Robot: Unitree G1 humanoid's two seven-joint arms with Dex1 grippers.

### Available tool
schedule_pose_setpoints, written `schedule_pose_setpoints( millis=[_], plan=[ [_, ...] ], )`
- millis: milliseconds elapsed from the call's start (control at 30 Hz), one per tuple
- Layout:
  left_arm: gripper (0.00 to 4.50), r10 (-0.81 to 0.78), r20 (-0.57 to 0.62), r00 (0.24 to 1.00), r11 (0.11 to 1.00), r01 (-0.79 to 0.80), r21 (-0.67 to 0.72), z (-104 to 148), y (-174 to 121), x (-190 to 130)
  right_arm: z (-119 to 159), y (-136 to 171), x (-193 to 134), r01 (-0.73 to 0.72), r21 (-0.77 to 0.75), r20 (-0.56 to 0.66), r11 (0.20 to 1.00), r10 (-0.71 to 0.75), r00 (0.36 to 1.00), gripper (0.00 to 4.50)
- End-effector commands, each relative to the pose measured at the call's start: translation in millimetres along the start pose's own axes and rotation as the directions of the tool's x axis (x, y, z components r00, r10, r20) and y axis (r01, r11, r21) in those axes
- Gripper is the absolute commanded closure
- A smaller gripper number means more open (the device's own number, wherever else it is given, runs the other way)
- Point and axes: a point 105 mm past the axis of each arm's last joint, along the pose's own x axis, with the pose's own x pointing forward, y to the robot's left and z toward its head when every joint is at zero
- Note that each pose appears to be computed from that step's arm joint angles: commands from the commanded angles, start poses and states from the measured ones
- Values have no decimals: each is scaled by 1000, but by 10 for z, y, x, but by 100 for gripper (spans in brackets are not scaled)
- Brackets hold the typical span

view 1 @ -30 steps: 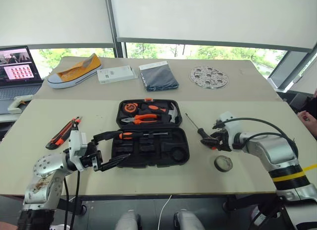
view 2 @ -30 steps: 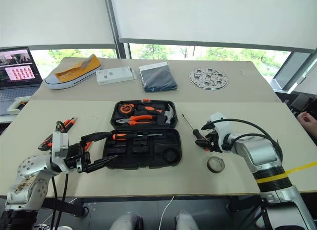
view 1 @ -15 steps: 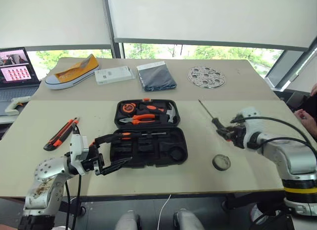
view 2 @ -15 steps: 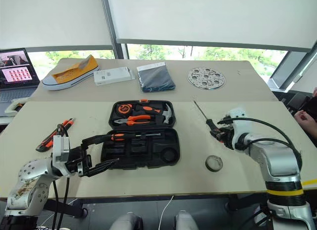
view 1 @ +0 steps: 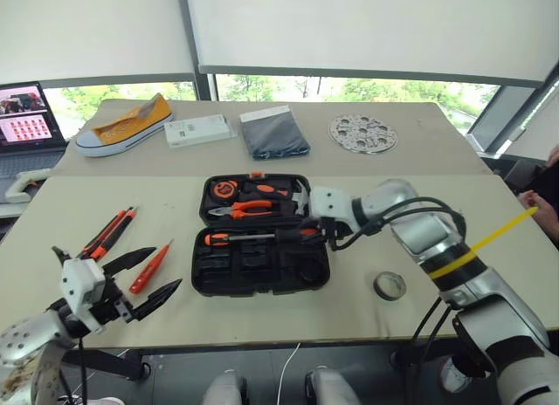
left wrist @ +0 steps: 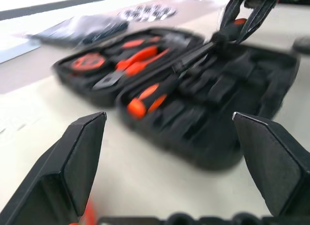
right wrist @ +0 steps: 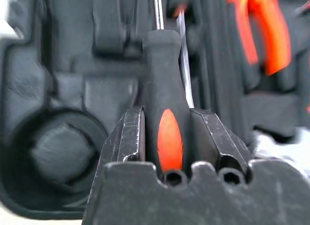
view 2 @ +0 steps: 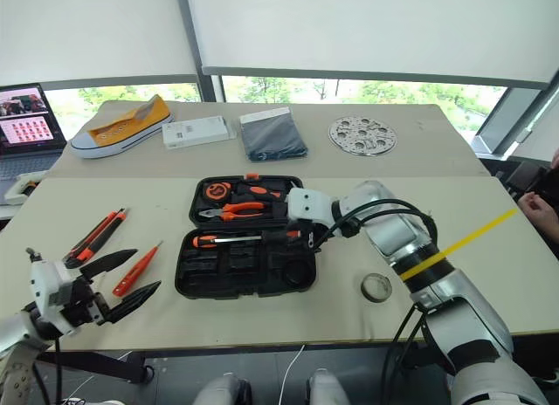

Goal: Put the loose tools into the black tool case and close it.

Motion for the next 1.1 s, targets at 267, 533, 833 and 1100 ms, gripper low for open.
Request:
schedule_pose_setpoints(
  millis=[267,533,833,1100],
  plan=[
    [0,-152,-3,988,988,152,33,182,-73,152,-50,-147,-35,55,24,-87,998,-53,995,349],
    [0,-202,-21,979,979,202,38,226,-39,272,88,-98,-86,19,32,-7,999,-19,1000,218],
    [0,-150,-54,987,987,152,44,135,63,235,616,-64,-308,-6,17,377,1000,-1,926,215],
    [0,-164,-84,983,986,166,17,51,45,260,288,-25,227,67,134,374,989,-113,920,447]
  ],
)
